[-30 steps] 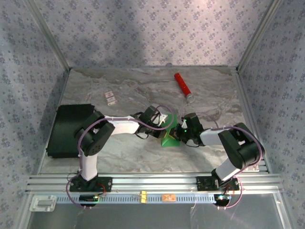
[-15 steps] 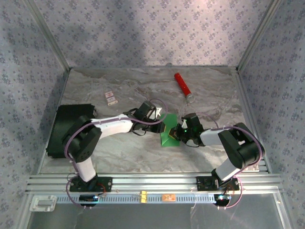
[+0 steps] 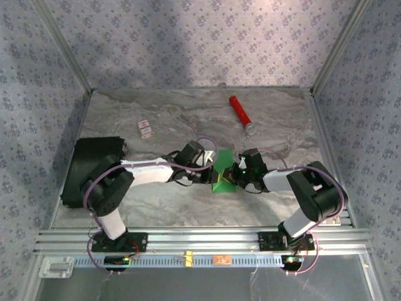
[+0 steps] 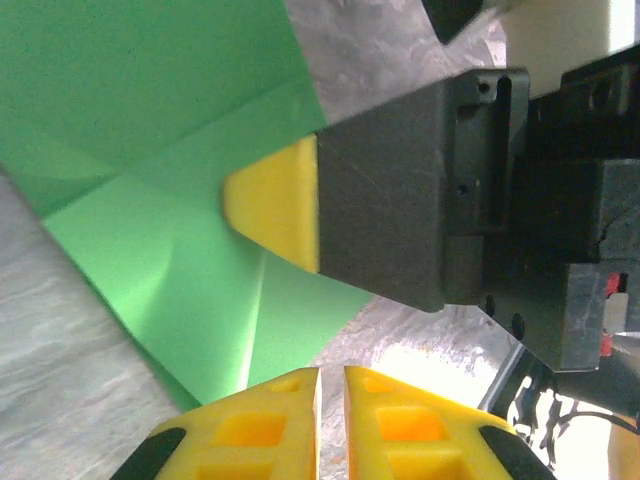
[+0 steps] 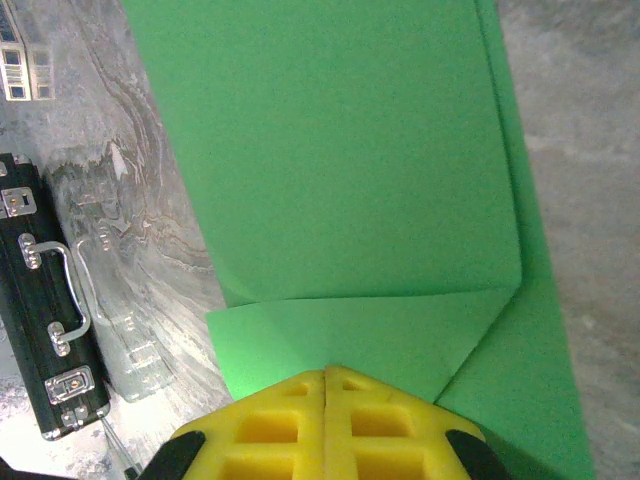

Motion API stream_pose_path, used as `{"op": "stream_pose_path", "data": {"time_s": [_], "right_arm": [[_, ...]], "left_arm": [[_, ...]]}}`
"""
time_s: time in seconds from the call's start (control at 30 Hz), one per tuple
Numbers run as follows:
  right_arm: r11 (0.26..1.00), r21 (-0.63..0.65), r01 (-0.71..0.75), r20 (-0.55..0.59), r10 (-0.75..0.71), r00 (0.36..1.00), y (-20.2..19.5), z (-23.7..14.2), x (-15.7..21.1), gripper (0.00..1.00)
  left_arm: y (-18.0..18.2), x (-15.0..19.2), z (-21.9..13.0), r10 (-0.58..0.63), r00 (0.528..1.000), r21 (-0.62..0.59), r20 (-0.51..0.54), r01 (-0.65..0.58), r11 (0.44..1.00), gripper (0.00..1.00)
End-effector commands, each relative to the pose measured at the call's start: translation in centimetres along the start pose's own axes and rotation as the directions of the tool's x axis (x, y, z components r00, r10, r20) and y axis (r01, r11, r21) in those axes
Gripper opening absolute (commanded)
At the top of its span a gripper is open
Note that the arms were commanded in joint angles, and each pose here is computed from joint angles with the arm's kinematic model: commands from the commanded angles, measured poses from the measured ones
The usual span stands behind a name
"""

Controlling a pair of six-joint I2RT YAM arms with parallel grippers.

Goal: Fold a paper plane with a square sheet of paper (pick it up from the middle)
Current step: Fold the triangle a second time at the center of the table.

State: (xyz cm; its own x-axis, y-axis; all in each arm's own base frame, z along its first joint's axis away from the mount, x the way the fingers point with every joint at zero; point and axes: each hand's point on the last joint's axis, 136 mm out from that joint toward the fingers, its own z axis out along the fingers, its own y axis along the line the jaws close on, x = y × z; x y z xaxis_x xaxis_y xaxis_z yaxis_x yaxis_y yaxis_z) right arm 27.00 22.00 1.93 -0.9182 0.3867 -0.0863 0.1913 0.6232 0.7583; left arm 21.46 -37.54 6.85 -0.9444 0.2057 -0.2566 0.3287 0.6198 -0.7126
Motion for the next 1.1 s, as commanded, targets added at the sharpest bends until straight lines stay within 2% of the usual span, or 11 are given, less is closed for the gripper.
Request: {"op": "stream_pose_path", "data": {"time_s": [0.0, 0.5, 0.83, 1.07], "right_arm": [[0.987, 0.140, -0.075, 0.003, 0.076, 0.997, -4.0, -0.1, 0.9, 0.04], [0.987, 0.144, -0.077, 0.001, 0.077, 0.997, -4.1, -0.1, 0.9, 0.04], [0.986, 0.148, -0.077, 0.000, 0.078, 0.997, -4.2, -0.2, 1.0, 0.04], [0.985, 0.152, -0.077, -0.001, 0.078, 0.997, -4.4, -0.2, 1.0, 0.04]], "left_arm": [[-1.2, 0.7, 1.0, 0.001, 0.999, 0.059, -0.050, 0.002, 0.998, 0.14], [-0.6, 1.4, 2.7, 0.011, 0.994, 0.030, -0.109, -0.008, 1.000, 0.15], [1.5, 1.9, 3.3, 0.019, 0.992, -0.069, -0.123, -0.027, 0.997, 0.15], [2.4, 2.5, 3.2, 0.014, 0.992, -0.090, -0.124, -0.026, 0.996, 0.15]]}}
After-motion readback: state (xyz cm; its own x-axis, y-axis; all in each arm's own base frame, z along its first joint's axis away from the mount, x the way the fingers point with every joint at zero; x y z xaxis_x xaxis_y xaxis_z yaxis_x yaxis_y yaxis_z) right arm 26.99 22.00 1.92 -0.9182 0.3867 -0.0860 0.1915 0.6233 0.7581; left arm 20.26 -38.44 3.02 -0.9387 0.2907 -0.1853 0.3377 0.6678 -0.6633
